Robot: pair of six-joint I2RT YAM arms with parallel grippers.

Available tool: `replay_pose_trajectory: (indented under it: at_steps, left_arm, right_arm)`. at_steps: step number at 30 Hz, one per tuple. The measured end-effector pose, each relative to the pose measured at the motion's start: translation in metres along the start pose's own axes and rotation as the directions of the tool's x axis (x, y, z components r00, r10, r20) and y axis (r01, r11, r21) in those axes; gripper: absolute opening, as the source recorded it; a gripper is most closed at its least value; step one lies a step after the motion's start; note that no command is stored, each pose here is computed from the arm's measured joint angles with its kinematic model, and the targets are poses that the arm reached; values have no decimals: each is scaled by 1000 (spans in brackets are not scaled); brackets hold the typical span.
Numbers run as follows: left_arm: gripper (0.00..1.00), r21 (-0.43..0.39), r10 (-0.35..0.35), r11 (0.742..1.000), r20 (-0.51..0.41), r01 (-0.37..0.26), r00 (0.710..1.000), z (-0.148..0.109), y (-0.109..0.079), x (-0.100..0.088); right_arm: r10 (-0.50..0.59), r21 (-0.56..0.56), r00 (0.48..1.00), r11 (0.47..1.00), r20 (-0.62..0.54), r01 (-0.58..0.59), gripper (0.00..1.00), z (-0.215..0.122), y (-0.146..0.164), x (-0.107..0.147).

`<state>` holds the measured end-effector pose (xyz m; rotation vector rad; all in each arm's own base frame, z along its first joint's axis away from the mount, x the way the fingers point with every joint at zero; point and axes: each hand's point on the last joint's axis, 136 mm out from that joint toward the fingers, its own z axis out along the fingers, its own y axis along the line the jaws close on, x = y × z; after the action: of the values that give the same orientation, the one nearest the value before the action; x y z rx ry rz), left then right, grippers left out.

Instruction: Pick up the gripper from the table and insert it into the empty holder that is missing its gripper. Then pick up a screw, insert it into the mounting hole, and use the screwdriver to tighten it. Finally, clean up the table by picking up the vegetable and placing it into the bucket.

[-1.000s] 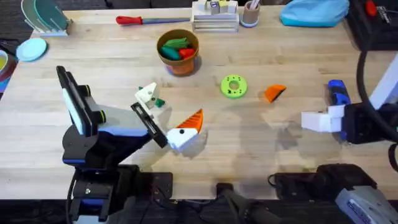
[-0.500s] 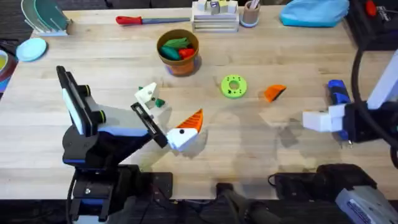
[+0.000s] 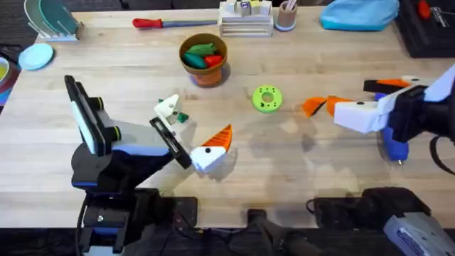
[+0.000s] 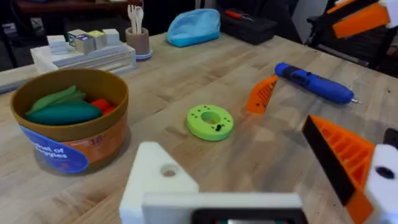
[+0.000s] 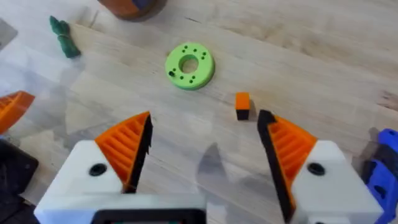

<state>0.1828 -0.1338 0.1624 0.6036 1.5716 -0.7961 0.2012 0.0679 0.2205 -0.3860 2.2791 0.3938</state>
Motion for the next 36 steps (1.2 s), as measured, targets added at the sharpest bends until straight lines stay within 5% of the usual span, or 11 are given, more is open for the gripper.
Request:
replay_pose_trajectory:
  at_steps: [14,25,31,36]
  left_arm:
    - [993,0,-1,1000,0,1,1000,0,0,0]
    - [993,0,0,1000,0,0,1000,0,0,0]
    - [993,0,0,1000,0,0,1000,0,0,0]
    - [993,0,0,1000,0,0,1000,0,0,0]
  right_arm:
    - [119,-2,943,992,-311,-125,993,64,-28,33]
    - [43,62,891,998,-453,-17,981,114,-54,52]
    - [24,74,903,997,-429,9,774,122,-59,45]
    - [25,77,894,997,-447,11,481,119,-59,50]
